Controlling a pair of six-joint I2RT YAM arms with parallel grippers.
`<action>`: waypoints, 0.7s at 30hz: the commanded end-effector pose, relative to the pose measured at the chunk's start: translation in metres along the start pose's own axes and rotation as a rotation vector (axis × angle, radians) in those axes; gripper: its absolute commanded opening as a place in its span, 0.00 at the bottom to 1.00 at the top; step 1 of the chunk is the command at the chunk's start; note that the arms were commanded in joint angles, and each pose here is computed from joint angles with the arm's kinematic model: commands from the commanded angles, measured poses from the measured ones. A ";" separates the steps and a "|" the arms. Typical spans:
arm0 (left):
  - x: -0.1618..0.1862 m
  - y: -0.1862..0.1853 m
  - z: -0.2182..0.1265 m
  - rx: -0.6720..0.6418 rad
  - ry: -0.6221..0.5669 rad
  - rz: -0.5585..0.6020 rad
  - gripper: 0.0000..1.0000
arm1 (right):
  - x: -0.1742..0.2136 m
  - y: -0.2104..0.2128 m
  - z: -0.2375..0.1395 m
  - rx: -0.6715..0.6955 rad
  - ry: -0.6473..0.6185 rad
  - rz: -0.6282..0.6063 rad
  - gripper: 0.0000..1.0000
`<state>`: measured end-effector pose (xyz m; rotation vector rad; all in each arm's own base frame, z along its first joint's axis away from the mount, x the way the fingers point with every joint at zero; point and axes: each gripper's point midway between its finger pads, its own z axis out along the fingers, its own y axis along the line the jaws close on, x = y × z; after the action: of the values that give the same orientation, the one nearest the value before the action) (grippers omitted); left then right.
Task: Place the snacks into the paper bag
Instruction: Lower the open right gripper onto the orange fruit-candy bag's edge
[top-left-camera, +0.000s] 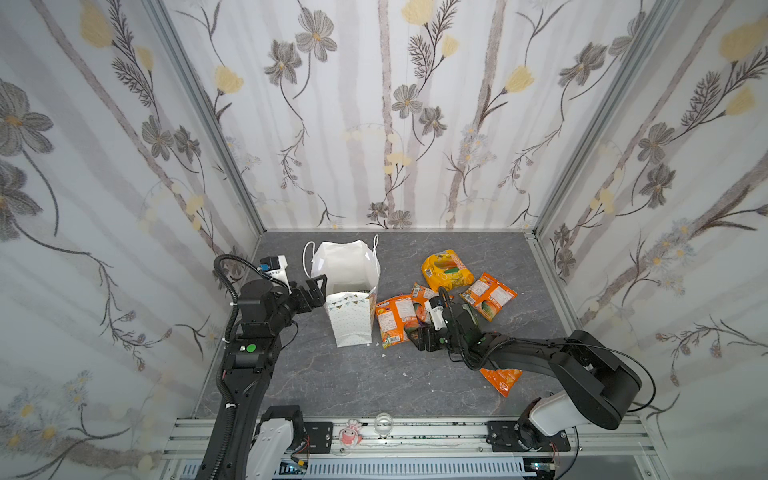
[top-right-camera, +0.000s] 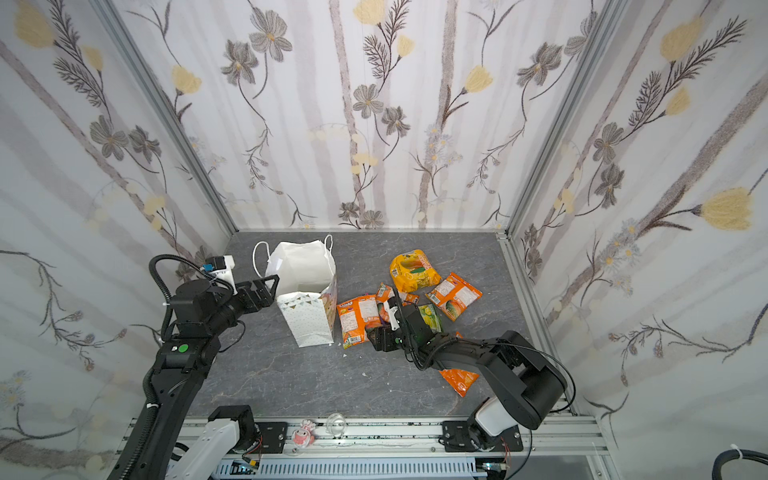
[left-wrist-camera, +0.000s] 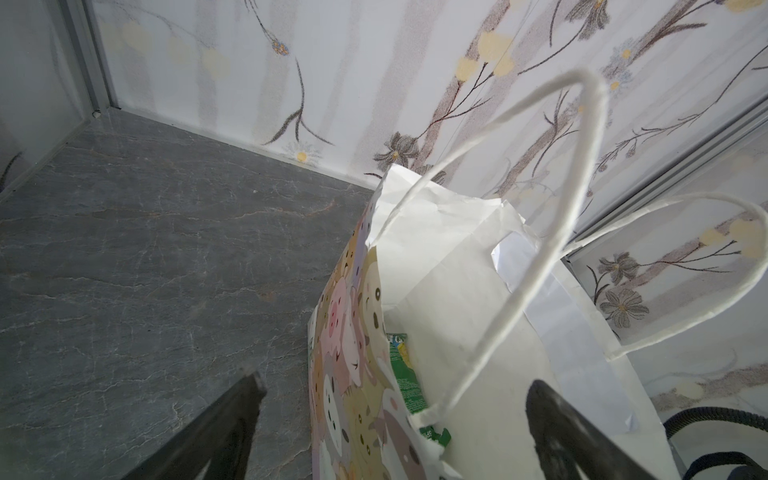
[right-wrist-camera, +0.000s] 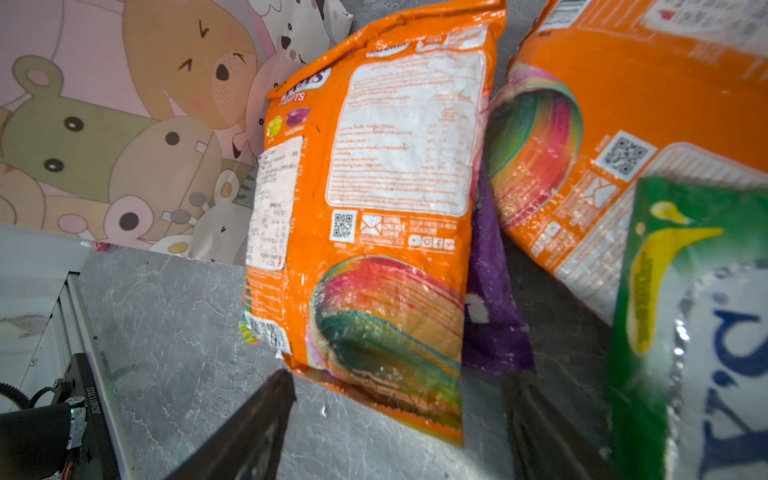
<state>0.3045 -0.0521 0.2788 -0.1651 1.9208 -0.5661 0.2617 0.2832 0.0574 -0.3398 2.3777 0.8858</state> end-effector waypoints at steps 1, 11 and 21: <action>-0.007 -0.004 0.000 0.017 -0.029 0.009 1.00 | -0.003 0.001 0.003 0.000 -0.002 -0.012 0.77; -0.010 -0.006 -0.004 0.020 -0.045 0.022 1.00 | 0.007 -0.005 0.011 0.016 0.039 0.004 0.75; -0.011 -0.002 -0.005 -0.002 -0.051 0.022 1.00 | 0.004 -0.003 0.012 0.000 0.022 0.036 0.52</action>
<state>0.3021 -0.0499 0.2837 -0.1684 1.9019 -0.5536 0.2630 0.2849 0.0429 -0.3195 2.4267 0.8744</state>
